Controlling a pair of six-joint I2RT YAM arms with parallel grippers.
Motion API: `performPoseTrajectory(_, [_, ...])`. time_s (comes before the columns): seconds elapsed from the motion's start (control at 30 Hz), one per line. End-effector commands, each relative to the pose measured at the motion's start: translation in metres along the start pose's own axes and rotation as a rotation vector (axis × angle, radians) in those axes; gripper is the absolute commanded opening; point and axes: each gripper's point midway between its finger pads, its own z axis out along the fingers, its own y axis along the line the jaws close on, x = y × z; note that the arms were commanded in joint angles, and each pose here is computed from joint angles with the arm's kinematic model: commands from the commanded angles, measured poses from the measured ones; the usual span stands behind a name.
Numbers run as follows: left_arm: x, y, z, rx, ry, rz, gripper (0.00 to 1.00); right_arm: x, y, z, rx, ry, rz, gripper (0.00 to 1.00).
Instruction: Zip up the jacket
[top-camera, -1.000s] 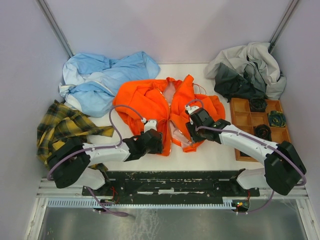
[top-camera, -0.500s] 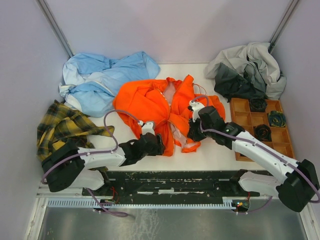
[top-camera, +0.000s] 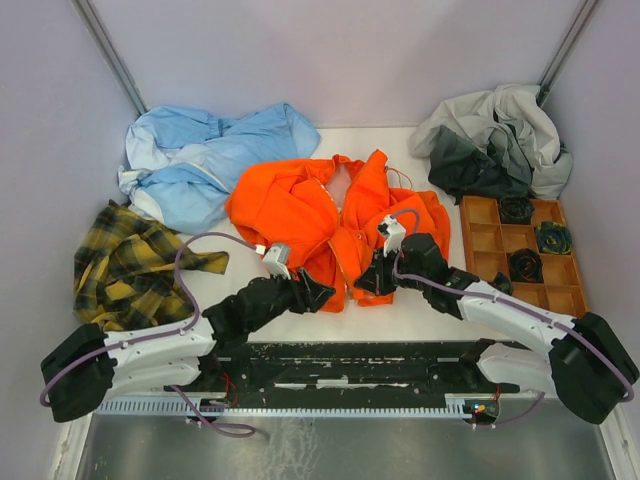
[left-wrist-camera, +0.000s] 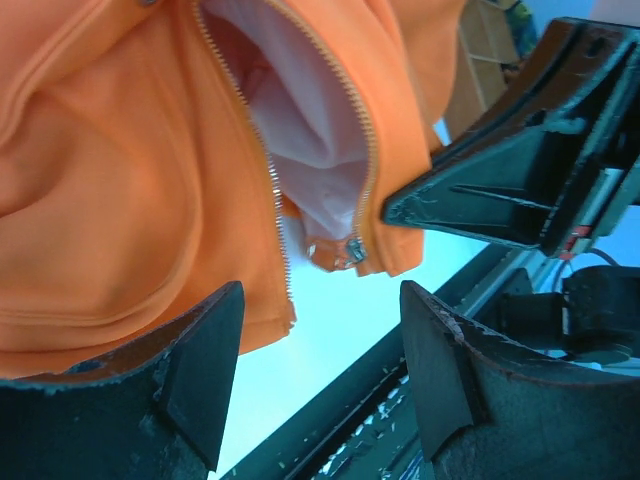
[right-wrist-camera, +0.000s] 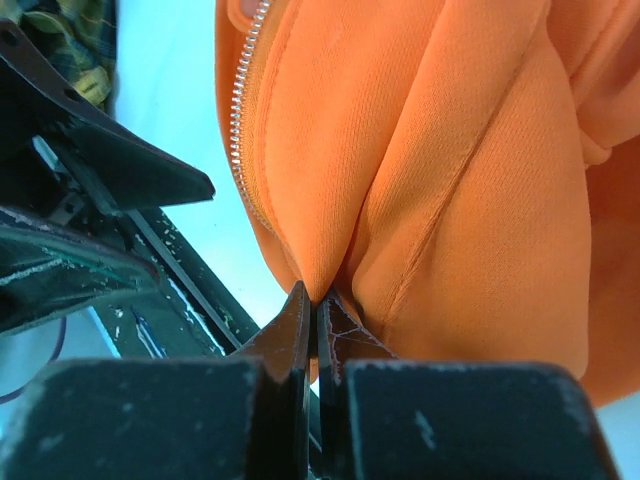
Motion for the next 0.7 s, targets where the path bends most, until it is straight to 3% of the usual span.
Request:
performPoseTrajectory(0.0, [-0.012,-0.042,-0.002,0.2,-0.043,-0.041,0.7,-0.026,0.032,0.002,-0.161,-0.121,0.004,0.04])
performPoseTrajectory(0.2, [-0.017,-0.063,0.006,0.285,-0.057,-0.045,0.67,-0.019,0.032,-0.002,-0.177,-0.131,0.009,0.05])
performPoseTrajectory(0.5, [-0.016,-0.061,0.031,0.223,-0.046,-0.029,0.59,-0.014,0.034,-0.013,-0.199,-0.169,-0.012,0.07])
performPoseTrajectory(0.67, [-0.015,-0.071,0.034,0.271,-0.04,-0.021,0.54,-0.01,0.04,-0.013,-0.247,-0.16,-0.02,0.07])
